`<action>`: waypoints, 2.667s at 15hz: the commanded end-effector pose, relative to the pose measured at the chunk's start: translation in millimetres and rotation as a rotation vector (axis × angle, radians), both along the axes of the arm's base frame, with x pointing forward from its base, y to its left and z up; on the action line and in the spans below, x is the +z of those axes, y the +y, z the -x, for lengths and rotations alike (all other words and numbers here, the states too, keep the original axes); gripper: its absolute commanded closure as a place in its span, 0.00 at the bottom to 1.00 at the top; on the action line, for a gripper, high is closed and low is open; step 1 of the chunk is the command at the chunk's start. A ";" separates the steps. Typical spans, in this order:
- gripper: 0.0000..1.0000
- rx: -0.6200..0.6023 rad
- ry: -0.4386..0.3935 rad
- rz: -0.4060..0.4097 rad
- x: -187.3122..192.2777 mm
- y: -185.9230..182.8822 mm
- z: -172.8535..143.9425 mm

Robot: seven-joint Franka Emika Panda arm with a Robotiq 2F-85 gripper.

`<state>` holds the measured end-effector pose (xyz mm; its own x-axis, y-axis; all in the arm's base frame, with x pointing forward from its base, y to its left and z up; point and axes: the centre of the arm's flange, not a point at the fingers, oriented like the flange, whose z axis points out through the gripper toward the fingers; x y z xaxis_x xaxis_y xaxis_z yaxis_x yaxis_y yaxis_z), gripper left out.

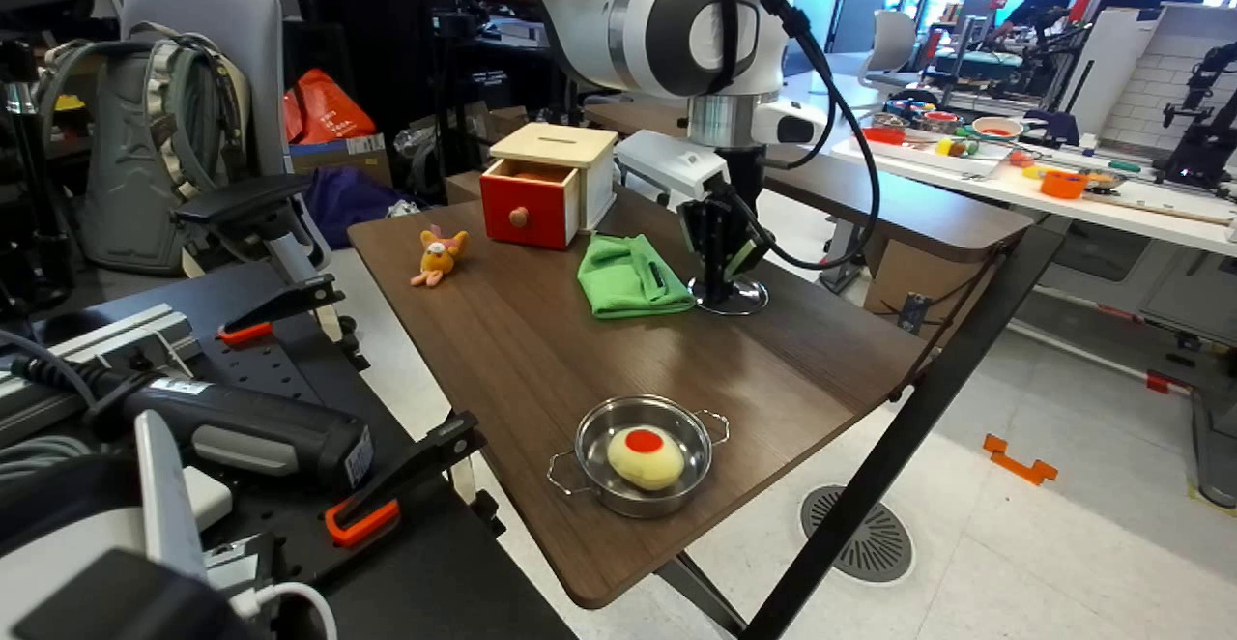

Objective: Pick up the lid from the table and put it on the pot.

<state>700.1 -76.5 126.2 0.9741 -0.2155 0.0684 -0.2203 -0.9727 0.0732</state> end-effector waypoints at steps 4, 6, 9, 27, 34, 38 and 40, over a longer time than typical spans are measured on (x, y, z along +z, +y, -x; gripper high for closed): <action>0.95 0.001 0.025 0.007 4.1 -9.2 -2.8; 0.95 0.004 0.023 0.003 9.9 -11.1 5.3; 0.95 0.012 0.016 -0.002 23.3 -11.8 17.8; 0.95 0.135 0.117 0.012 37.4 -68.7 146.7; 0.95 0.204 0.072 0.004 53.7 -86.3 195.4; 0.95 0.236 0.066 0.009 62.7 -98.5 214.1; 0.95 0.251 0.078 0.013 64.6 -105.7 223.4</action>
